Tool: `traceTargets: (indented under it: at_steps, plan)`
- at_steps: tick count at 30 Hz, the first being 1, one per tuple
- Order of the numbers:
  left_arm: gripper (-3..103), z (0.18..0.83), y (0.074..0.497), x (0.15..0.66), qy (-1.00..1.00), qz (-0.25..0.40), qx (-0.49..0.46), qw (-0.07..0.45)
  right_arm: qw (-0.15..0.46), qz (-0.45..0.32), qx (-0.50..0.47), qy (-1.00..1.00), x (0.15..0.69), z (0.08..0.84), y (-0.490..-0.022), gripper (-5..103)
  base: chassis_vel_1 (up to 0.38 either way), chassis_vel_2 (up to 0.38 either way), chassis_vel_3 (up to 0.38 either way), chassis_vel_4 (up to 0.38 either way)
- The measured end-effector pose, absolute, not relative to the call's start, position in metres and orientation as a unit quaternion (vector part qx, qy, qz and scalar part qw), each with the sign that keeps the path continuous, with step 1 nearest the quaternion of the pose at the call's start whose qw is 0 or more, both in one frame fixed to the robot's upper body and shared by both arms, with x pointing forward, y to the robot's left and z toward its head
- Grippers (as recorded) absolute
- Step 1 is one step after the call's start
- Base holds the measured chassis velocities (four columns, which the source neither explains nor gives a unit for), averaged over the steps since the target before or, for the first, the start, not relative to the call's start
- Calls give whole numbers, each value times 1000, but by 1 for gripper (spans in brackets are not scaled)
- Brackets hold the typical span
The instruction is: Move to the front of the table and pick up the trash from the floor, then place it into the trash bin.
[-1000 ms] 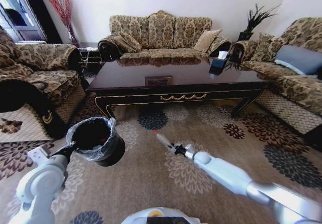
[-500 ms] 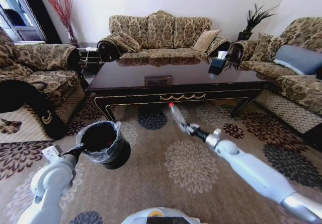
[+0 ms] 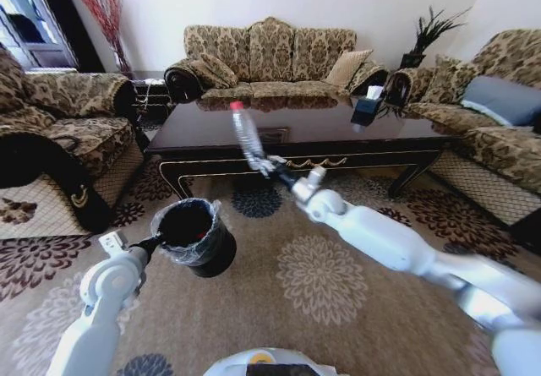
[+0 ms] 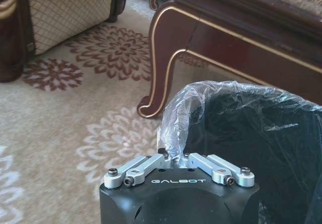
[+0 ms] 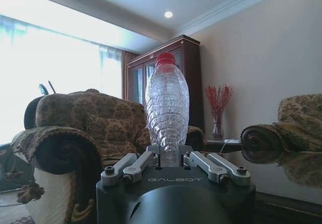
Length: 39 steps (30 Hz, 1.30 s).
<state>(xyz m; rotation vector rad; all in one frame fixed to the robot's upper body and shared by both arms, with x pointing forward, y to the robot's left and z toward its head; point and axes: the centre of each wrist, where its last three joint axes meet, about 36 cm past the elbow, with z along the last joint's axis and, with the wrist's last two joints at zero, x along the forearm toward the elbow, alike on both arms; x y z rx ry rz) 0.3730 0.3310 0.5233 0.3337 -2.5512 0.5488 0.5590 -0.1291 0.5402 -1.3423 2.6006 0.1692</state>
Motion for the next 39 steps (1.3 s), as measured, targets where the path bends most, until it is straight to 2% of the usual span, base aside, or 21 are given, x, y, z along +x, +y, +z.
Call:
traceTargets:
  at_steps: [15,23,28,30,32,34,37,38,39]
  plan:
    - [3,530,337,395,-938,224,118,237,80,53,-546,832,535,506,-19,17,0,0,0,0]
    - [3,543,342,401,-940,236,112,219,70,54,-562,822,515,493,8,17,0,0,0,0]
    - [3,548,346,397,-941,238,115,211,54,62,-550,831,510,481,8,17,0,0,0,0]
    - [3,548,346,393,-941,237,116,212,52,60,-545,835,511,475,3,13,0,0,0,0]
    - [3,550,347,390,-942,235,116,210,54,58,-542,837,512,473,-3,23,0,0,0,0]
    - [3,551,348,389,-942,233,116,209,55,58,-542,837,512,473,-4,23,0,0,0,0]
    - [3,554,353,386,-944,228,121,207,64,61,-544,834,514,476,-8,38,0,0,0,0]
    - [3,554,353,386,-944,228,121,207,64,61,-544,834,514,476,-8,38,0,0,0,0]
    - [3,554,353,385,-944,227,121,206,68,61,-546,833,515,478,-9,44,0,0,0,0]
